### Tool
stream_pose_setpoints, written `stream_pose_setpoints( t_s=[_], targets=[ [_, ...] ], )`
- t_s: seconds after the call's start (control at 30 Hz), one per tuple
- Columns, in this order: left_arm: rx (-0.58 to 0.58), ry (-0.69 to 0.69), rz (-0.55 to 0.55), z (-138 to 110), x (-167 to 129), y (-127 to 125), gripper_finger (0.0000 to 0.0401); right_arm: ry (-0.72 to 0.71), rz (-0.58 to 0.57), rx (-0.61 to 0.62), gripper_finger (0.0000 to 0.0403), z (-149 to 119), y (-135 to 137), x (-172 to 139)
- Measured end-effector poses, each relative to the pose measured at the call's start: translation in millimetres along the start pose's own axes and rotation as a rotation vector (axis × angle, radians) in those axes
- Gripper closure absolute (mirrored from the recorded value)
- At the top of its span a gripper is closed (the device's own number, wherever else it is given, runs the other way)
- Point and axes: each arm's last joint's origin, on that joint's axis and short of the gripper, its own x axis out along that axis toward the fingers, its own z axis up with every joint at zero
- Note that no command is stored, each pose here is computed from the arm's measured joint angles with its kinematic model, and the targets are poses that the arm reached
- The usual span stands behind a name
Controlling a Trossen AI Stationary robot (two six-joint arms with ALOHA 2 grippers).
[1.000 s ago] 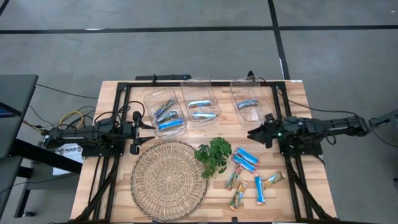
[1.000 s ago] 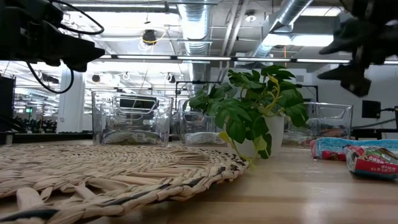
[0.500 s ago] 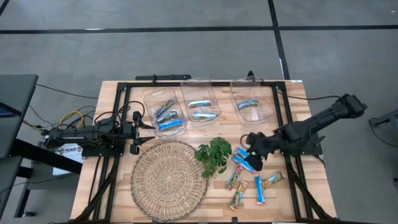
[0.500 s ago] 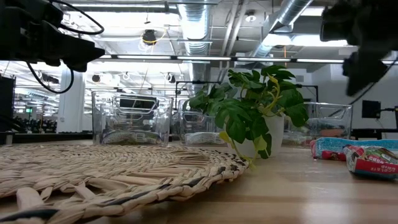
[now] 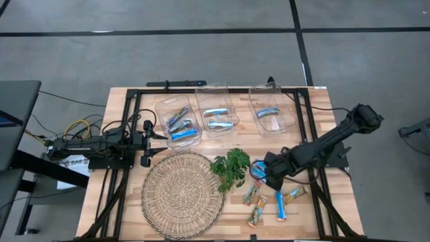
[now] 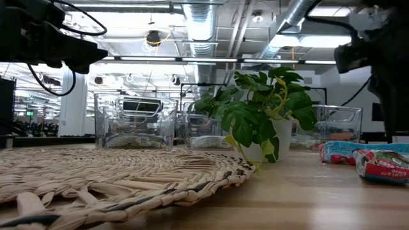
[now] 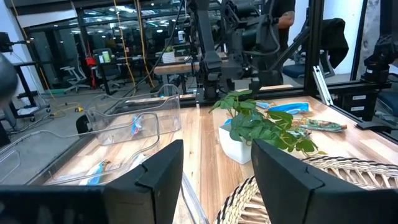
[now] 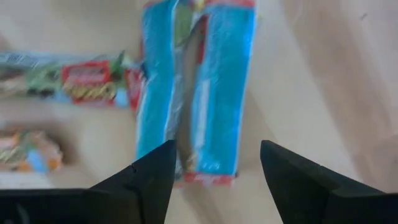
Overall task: Pick and place Granola Bars by type
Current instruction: Put the red granola bar into the right transparent bin
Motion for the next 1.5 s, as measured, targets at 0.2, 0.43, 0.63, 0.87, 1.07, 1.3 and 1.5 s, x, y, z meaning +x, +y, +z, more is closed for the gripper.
stream_pose_setpoints(
  t_s=[0.2, 0.43, 0.63, 0.87, 1.07, 1.3, 1.5],
  targets=[
    [0.000, 0.000, 0.000, 0.0, 0.0, 0.0, 0.0218, -0.042, -0.059, 0.037, 0.0178, 9.0, -7.3, 2.9],
    [0.000, 0.000, 0.000, 0.0, 0.0, 0.0, 0.0218, -0.008, -0.130, 0.035, 0.0178, 14.1, -7.7, 18.0],
    [0.000, 0.000, 0.000, 0.0, 0.0, 0.0, 0.0218, -0.012, -0.121, 0.000, 0.0178, 18.2, -0.9, 29.8],
    [0.000, 0.000, 0.000, 0.0, 0.0, 0.0, 0.0218, -0.004, -0.125, -0.001, 0.0178, 19.7, 2.0, 36.9],
    [0.000, 0.000, 0.000, 0.0, 0.0, 0.0, 0.0218, 0.010, -0.111, -0.037, 0.0178, 22.2, 6.9, 46.8],
    [0.000, 0.000, 0.000, 0.0, 0.0, 0.0, 0.0218, 0.003, -0.106, -0.027, 0.0230, 24.7, 4.6, 46.3],
    [0.000, 0.000, 0.000, 0.0, 0.0, 0.0, 0.0218, -0.034, -0.112, -0.009, 0.0318, 25.6, 3.7, 42.8]
  ],
)
